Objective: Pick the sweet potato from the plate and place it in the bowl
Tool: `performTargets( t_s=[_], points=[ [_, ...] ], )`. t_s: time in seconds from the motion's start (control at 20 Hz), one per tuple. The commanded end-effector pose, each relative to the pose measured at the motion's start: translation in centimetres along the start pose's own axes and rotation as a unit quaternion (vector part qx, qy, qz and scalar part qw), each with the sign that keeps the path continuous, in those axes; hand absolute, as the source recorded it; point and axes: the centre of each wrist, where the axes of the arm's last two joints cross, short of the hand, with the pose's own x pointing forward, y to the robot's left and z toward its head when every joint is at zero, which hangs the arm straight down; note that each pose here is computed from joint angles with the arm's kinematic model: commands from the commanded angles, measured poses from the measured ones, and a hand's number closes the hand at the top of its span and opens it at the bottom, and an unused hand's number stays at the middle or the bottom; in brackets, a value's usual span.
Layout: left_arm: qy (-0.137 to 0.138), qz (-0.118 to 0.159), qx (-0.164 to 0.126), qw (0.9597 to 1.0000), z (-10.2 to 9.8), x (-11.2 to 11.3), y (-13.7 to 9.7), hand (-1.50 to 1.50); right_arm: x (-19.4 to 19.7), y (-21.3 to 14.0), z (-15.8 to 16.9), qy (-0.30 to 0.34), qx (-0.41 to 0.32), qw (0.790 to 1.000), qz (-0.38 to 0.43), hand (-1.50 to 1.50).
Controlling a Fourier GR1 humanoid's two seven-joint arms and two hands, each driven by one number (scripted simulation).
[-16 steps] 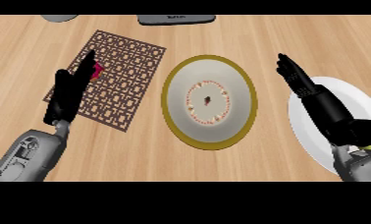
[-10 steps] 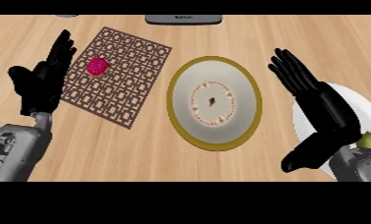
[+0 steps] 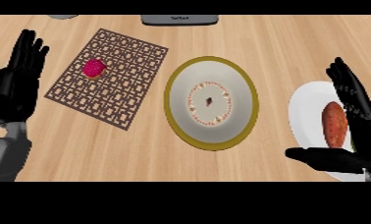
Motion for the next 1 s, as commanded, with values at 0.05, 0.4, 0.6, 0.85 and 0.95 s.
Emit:
performTargets(
  t_s=[0.05,0.4,0.6,0.85,0.95],
  points=[
    [-0.017,0.010,0.008,0.9998,-0.9,1.0,0.8,0.00,2.4,-1.7,3.3,0.006,0.022,0.995,0.099,-1.50],
    [-0.013,0.006,0.019,0.9997,-0.1,-0.1,3.0,0.00,9.5,-9.5,0.4,0.100,0.058,0.965,0.237,-1.50],
    [-0.018,0.002,0.010,0.9998,0.8,-0.6,1.2,0.00,10.5,-10.5,0.1,0.186,0.156,0.922,0.302,-1.50],
    [-0.012,0.003,0.003,0.9999,-0.3,0.1,0.3,0.00,11.7,-11.5,-1.2,0.245,0.243,0.881,0.323,-1.50],
    [-0.007,0.001,0.006,1.0000,0.8,-0.4,1.8,0.00,11.8,-12.8,-1.6,0.256,0.270,0.861,0.347,-1.50]
  ],
)
